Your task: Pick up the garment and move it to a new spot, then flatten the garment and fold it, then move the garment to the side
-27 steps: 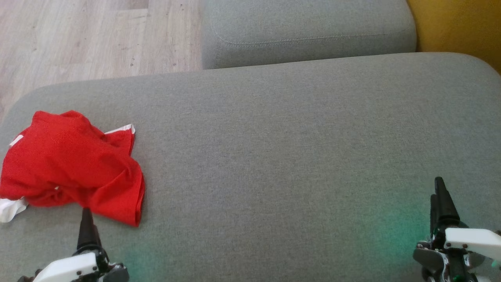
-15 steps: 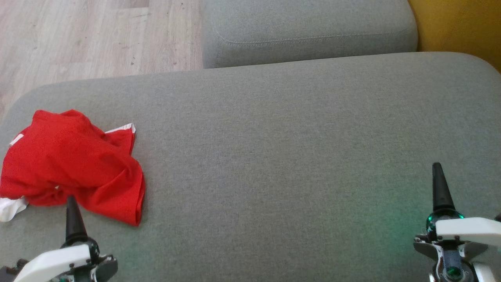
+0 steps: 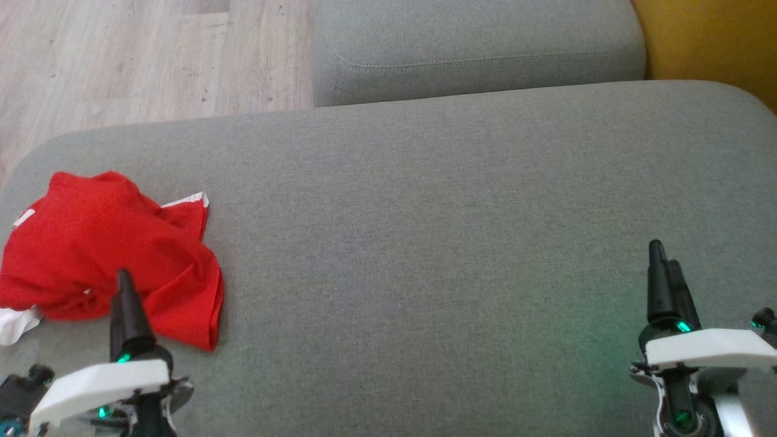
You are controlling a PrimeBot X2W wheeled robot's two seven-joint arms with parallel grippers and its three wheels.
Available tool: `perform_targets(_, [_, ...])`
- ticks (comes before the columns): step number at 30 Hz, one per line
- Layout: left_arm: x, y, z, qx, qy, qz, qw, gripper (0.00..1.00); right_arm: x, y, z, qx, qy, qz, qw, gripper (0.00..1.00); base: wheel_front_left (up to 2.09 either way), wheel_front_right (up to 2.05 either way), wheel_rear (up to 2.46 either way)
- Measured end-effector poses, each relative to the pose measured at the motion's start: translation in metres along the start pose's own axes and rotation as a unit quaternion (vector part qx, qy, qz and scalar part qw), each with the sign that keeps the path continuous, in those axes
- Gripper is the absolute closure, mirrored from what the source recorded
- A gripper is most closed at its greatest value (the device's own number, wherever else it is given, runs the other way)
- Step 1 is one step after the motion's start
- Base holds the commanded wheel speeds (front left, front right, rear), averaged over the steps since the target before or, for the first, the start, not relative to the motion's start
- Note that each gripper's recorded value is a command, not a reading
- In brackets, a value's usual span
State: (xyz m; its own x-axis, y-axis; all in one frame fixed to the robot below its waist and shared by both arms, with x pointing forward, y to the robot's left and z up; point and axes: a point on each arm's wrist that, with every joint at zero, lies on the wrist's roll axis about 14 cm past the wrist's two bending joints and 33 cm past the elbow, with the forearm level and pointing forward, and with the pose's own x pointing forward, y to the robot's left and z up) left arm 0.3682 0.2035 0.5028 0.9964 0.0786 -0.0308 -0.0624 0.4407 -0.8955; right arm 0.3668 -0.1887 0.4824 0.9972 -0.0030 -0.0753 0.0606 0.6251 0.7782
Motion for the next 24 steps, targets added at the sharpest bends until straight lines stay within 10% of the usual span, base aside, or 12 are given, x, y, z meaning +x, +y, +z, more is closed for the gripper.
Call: perform_targets(24, [0.001,-0.034,-0.032,0.220,0.024,-0.061,0.973,0.00,0.002,0.021,-0.005,-0.187,-0.005,0.040,0.982,0.00,0.00,0.00,0.00])
